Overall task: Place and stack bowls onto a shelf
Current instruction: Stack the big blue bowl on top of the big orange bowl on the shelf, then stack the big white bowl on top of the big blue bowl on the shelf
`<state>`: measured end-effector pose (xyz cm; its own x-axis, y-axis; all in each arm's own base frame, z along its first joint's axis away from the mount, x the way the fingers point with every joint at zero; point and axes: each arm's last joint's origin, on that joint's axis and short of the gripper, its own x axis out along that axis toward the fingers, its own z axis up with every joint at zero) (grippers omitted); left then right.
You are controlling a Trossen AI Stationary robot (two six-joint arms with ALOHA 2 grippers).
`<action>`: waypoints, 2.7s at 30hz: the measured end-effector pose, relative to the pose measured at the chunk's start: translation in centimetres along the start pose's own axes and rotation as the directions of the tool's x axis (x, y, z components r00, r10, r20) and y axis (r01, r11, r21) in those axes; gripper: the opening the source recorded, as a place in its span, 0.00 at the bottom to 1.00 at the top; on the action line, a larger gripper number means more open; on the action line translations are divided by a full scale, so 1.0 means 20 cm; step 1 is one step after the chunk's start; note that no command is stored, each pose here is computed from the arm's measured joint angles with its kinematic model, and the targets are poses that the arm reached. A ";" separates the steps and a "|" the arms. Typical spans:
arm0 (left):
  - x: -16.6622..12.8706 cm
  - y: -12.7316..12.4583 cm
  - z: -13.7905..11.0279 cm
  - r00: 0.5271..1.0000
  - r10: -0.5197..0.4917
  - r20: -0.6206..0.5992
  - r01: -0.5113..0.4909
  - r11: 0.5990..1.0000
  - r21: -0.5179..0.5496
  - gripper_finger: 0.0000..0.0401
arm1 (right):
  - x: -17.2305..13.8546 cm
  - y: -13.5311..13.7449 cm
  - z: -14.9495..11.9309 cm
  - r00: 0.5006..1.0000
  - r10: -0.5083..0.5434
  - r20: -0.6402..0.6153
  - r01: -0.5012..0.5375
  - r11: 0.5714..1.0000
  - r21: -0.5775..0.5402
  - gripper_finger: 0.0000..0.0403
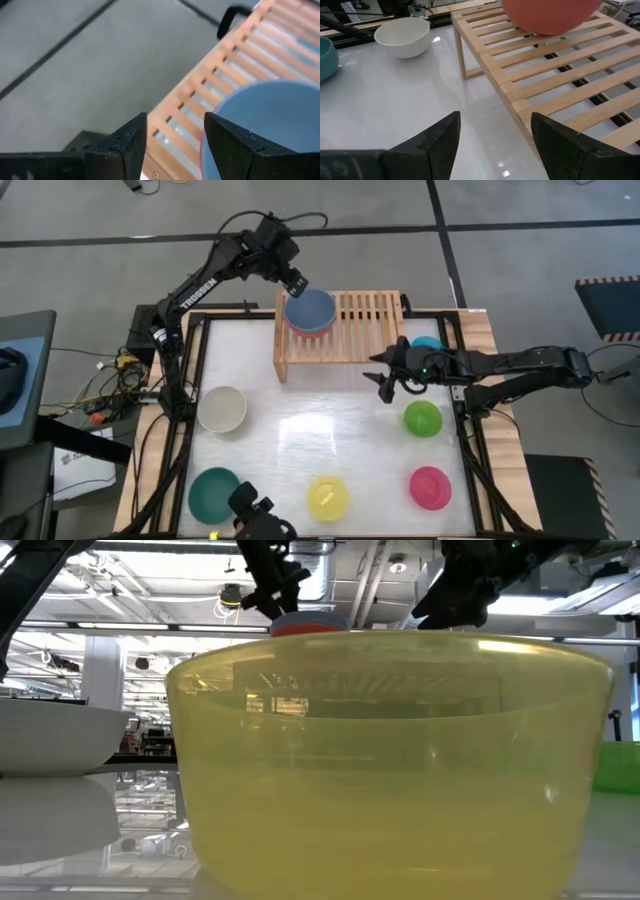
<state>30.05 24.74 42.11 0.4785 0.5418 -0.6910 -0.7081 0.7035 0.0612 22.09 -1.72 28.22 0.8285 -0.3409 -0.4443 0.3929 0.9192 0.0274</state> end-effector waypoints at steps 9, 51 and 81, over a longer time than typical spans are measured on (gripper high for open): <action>-0.11 -0.11 -0.10 0.983 -0.028 -0.183 0.050 0.992 0.119 0.46 | 0.00 0.00 -0.01 1.000 -0.006 -0.025 0.006 1.000 -0.003 0.67; -0.28 -0.25 -1.64 0.830 0.009 -0.558 0.061 0.992 0.107 0.46 | 0.30 0.10 -0.22 0.994 0.091 -0.061 -0.087 0.994 0.067 0.67; -0.09 -0.32 -1.70 0.789 0.107 -0.604 -0.031 0.990 0.136 0.00 | 0.19 0.12 -0.05 0.988 0.151 0.042 -0.150 0.989 -0.012 0.67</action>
<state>16.04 3.56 18.45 -0.0119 0.2252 -0.9742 -0.6453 0.7425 0.1795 25.83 -0.59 25.66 0.8941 -0.2066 -0.3974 0.2591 0.9623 0.0828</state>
